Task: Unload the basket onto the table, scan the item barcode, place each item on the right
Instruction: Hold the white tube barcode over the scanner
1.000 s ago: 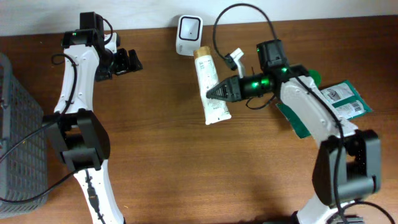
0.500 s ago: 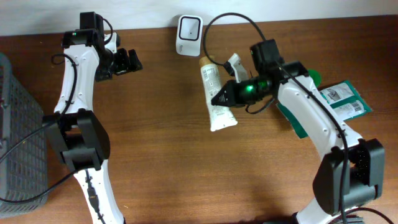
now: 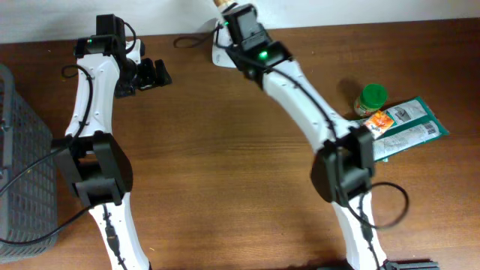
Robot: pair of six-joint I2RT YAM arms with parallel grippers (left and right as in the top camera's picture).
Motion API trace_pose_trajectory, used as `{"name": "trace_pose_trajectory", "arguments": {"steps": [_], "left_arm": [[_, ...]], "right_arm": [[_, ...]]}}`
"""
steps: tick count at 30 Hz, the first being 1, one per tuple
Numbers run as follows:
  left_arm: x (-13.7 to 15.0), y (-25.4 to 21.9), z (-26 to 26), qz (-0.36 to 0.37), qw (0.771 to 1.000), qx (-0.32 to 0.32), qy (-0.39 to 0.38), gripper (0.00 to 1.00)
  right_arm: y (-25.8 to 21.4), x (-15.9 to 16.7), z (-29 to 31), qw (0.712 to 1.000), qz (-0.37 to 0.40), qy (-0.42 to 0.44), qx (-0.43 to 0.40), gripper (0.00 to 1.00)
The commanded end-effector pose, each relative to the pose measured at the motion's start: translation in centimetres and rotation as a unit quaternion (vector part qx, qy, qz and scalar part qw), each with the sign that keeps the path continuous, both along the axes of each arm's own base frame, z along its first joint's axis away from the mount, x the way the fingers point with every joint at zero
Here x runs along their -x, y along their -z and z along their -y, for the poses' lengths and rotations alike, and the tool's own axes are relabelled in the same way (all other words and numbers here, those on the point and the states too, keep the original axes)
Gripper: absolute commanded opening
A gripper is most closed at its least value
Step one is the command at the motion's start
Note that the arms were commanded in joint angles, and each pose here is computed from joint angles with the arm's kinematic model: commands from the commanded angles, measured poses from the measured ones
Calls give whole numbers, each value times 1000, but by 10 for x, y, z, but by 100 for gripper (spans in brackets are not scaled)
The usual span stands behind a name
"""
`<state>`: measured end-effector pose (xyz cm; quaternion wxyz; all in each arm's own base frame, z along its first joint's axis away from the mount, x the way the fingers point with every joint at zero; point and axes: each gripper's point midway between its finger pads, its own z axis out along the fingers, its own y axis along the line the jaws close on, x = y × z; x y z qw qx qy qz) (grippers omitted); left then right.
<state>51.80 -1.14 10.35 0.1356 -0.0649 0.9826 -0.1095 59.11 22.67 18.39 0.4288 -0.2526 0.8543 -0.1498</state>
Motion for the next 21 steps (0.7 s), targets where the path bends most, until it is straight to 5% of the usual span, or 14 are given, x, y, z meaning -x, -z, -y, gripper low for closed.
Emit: {"name": "trace_pose_trajectory", "arguments": {"steps": [1,4,21], "left_arm": [[1,6,-4,-8,1000,2,-8,99],[1,6,-4,-8,1000,2,-8,99],[1,6,-4,-8,1000,2,-8,99]], "right_arm": [[-3,-24,16,991,59,25,117,4],[20,-37,20,983,69,30,168,4],[32,-43,12,985,71,15,159,4]]}}
